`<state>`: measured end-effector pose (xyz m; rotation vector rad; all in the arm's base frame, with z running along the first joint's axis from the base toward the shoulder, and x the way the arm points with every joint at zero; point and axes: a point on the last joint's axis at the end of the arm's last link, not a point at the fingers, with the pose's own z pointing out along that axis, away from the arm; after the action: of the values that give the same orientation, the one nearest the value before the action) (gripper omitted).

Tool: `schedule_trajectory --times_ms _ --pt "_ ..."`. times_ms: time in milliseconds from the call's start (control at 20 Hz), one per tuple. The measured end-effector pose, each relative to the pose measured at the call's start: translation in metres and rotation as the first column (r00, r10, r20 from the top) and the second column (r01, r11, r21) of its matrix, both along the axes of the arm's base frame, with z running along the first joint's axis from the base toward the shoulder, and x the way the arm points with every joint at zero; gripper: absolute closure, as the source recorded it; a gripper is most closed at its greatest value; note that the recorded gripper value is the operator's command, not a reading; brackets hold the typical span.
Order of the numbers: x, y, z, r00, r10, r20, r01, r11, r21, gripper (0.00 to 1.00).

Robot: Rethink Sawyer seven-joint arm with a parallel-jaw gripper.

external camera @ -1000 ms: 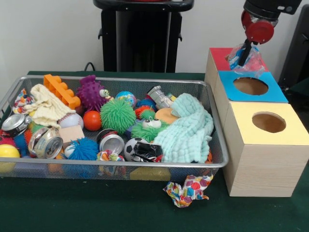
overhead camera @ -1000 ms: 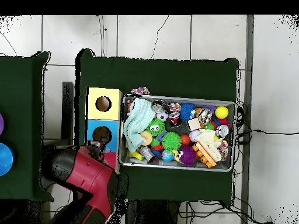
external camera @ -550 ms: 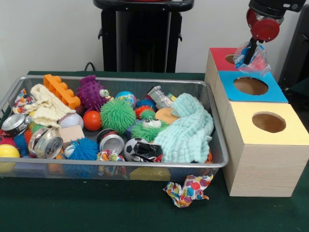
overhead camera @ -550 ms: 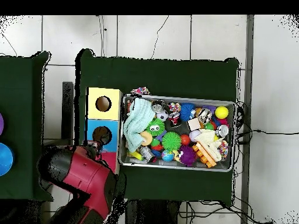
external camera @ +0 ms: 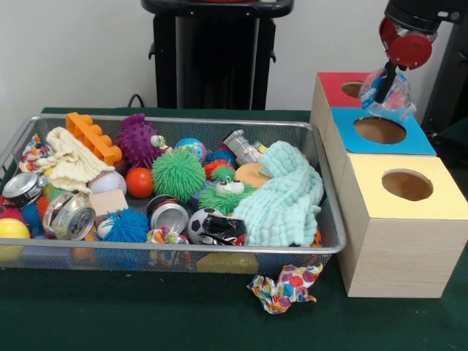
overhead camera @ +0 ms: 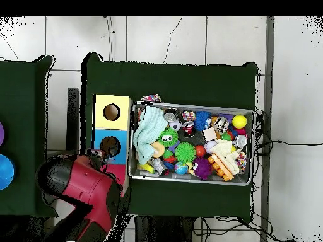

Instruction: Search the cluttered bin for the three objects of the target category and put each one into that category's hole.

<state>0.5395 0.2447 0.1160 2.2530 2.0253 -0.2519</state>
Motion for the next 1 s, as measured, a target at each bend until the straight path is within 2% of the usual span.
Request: schedule_trajectory --times_ms 300,450,850,1000 --pt "0.004 0.007 -0.001 0.999 -0.045 -0.002 0.045 0.9987 -0.024 1.0" --pt "0.006 0.014 0.0 0.9962 -0.087 -0.003 0.087 0.9955 -0.04 1.0" --pt "0.005 0.044 0.006 0.9838 -0.173 -0.047 0.17 0.9836 -0.061 1.0" --pt "0.005 0.051 0.009 0.9808 -0.188 -0.054 0.184 0.9808 -0.065 1.0"
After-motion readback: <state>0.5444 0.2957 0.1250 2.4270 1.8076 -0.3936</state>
